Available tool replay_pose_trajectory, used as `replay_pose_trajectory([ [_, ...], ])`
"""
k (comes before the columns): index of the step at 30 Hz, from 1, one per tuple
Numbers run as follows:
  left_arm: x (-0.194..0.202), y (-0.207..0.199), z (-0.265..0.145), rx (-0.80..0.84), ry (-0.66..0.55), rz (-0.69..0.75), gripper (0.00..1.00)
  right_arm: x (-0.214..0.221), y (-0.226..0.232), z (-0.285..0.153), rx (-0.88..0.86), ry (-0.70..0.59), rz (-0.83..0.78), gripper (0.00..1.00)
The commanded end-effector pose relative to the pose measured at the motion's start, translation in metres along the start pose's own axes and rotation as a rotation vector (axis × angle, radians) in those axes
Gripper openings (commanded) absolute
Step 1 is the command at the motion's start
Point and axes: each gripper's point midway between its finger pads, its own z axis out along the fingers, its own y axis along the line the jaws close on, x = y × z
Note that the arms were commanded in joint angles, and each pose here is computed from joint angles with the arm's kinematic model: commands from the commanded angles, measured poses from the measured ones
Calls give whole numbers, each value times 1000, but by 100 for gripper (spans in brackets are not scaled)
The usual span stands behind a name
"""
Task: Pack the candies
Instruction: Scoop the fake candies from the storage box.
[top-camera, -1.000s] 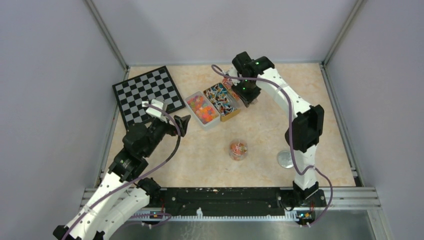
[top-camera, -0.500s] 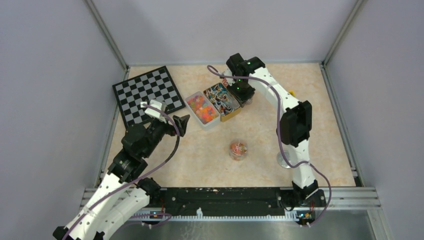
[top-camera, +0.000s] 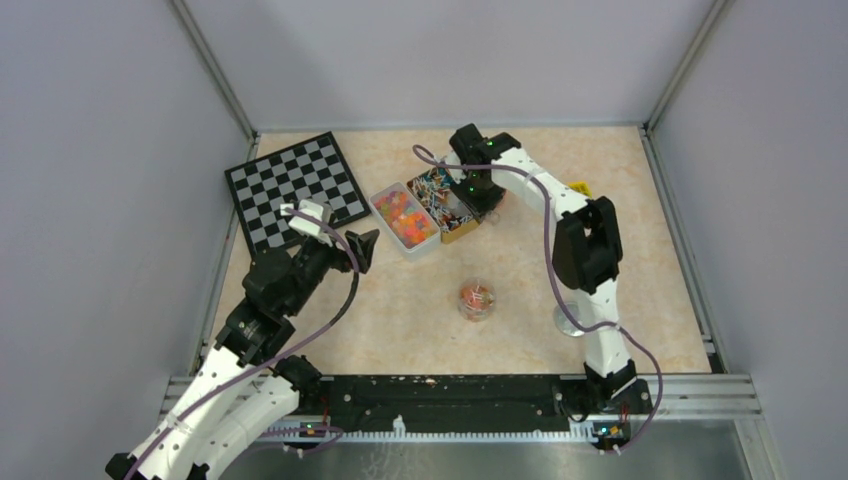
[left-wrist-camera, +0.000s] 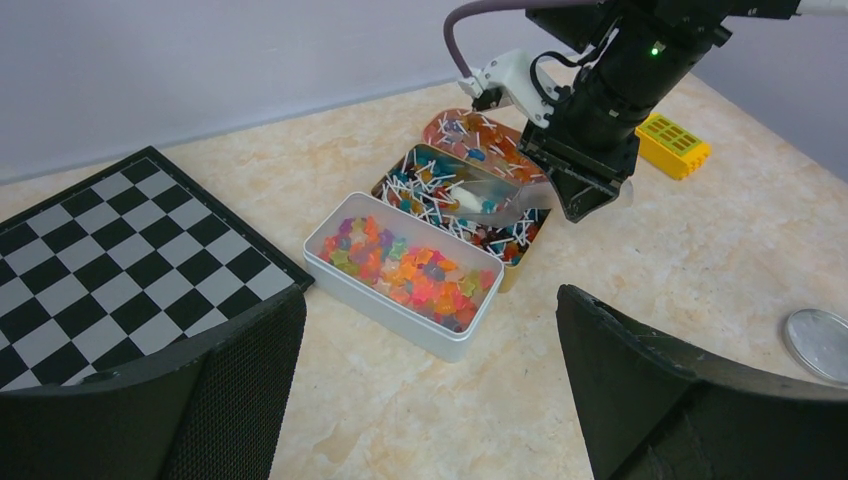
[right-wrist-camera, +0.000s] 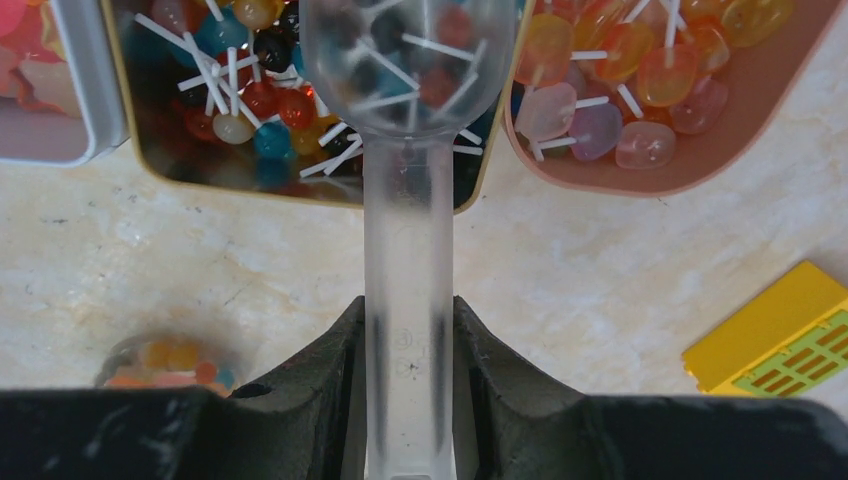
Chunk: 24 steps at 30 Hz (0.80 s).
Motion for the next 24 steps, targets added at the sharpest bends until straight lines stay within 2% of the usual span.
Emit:
replay_pose_trajectory([
  [1, -7, 0, -1, -2, -31, 8, 99, -23, -4, -19, 38, -153, 22, 0],
  [8, -7, 1, -1, -6, -32, 8, 99, -18, -11, -21, 49, -224, 66, 0],
  [20, -7, 1, -1, -6, -34, 13, 99, -4, -20, -42, -8, -515, 90, 0],
  [24, -7, 1, -1, -7, -32, 13, 99, 6, -19, -50, -10, -566, 44, 0],
])
